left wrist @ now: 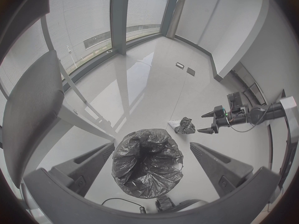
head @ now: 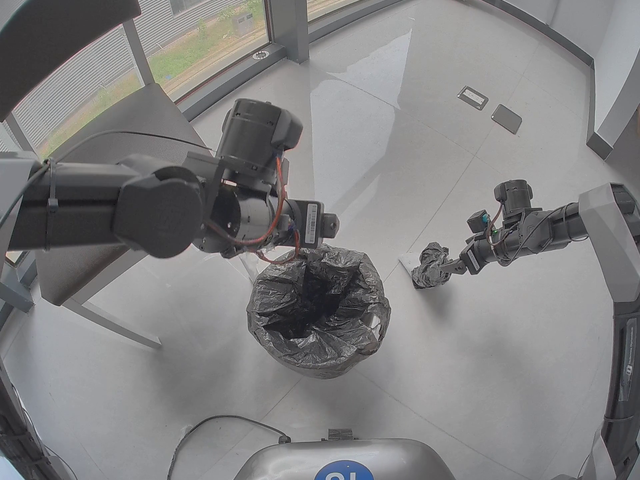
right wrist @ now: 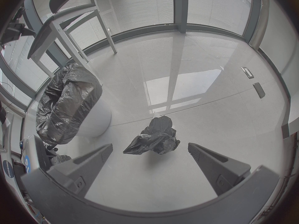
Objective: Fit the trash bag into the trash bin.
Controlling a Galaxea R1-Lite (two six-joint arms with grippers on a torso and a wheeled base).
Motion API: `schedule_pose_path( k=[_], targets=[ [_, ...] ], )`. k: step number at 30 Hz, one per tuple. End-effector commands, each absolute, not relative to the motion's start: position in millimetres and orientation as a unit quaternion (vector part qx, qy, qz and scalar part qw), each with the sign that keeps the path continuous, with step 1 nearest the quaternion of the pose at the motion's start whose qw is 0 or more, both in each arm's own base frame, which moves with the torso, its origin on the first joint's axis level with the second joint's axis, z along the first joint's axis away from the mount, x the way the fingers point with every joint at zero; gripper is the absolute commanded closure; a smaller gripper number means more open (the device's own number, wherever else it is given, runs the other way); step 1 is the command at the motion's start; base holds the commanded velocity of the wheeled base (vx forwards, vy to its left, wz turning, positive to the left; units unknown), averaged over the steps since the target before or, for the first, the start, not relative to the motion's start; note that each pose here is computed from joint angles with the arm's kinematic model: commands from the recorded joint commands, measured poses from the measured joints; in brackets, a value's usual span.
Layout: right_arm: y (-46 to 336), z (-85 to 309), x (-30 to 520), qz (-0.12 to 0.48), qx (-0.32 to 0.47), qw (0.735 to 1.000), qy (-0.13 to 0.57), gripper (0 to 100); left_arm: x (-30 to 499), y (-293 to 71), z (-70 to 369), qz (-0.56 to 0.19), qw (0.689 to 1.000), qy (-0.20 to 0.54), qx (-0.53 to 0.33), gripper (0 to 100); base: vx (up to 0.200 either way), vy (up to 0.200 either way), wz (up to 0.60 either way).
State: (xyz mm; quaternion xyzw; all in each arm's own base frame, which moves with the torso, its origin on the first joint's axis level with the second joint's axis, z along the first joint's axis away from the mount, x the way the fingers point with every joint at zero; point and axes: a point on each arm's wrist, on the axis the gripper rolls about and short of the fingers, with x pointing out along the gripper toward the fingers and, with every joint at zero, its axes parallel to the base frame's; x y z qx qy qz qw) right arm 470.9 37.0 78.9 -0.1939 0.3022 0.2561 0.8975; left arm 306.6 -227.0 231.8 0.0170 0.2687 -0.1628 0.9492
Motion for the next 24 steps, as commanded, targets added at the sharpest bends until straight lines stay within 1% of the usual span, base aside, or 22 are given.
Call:
schedule_pose_path(
  k=[1,18,24],
  targets=[
    [35,48,490,0.256,-0.190,0.896,0.307,0,295,-213,229,-0.161,0.952,0.257,0.029,0,0.000,0.000,0.00],
    [41,5,529,0.255,-0.190,0.904,0.286,0,296,-203,245,-0.156,0.959,0.236,0.018,0,0.000,0.000,0.00],
    [41,-12,530,0.256,-0.184,0.900,0.301,0,292,-201,251,-0.157,0.961,0.229,0.015,0,0.000,0.000,0.00]
  ],
)
